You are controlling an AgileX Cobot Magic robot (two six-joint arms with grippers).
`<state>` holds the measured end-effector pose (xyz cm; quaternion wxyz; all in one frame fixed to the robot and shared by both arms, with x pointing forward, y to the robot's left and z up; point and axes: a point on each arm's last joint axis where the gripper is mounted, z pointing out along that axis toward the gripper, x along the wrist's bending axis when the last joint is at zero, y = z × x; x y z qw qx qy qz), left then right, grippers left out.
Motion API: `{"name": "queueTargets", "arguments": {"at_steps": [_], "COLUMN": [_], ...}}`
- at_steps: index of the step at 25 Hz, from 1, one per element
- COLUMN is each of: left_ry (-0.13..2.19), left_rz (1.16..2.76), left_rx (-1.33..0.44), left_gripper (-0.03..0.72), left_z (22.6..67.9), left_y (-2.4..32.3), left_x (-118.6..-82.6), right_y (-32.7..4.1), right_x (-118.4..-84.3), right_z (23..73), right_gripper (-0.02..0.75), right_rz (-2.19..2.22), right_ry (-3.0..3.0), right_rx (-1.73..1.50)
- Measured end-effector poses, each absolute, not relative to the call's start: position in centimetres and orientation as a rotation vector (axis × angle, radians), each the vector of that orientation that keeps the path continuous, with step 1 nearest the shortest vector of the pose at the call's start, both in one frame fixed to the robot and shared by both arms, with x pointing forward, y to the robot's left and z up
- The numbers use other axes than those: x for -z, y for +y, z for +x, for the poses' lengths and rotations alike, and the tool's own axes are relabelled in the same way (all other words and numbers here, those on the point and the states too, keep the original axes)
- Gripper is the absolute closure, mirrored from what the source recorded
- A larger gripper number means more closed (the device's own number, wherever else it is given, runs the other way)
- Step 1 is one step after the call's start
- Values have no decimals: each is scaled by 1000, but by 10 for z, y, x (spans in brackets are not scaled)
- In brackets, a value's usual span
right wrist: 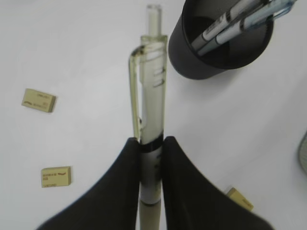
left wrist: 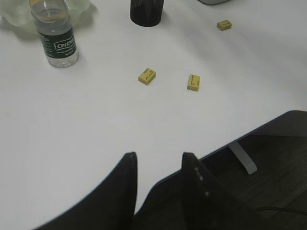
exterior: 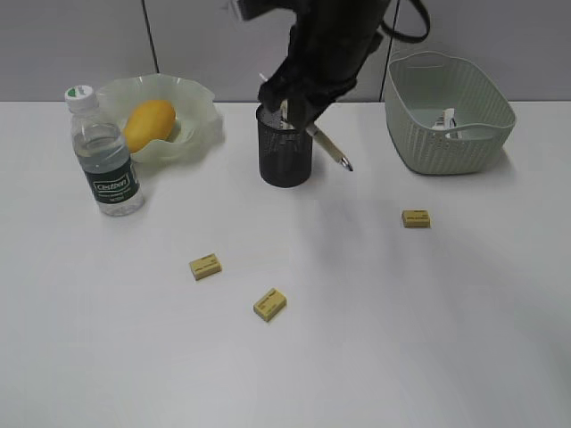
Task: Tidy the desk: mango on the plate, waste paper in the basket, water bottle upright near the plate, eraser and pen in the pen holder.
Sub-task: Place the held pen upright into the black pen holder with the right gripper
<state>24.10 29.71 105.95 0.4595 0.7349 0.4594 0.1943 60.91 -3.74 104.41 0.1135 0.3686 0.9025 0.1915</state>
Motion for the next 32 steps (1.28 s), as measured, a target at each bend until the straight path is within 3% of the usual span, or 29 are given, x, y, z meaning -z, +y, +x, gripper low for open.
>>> {"name": "queueTargets", "arguments": {"at_steps": [4,13,22,32], "left_ry": [1131,1131,1131,1131], "left_rz": [1809,1809,1809,1809], "left_rx": [-478,-478,-478,-478], "left_gripper": [449,449,449,449], "left_z": [241,241,241,241], "left_y": [297,297,297,297], "left_x": [-1059,-1059,-1059,-1059], "right_y": [-52,-72,-66,-70], "right_x": [-1063,-1031,-1020,-992], "right_z": [590,564,592,631], "right_gripper": [624,624,624,624], "right_rz": [1045,1061,1056,1124], "right_ry": [2539,2252,1960,1830], "right_rx": [-715,-1055,-1325,-1363]}}
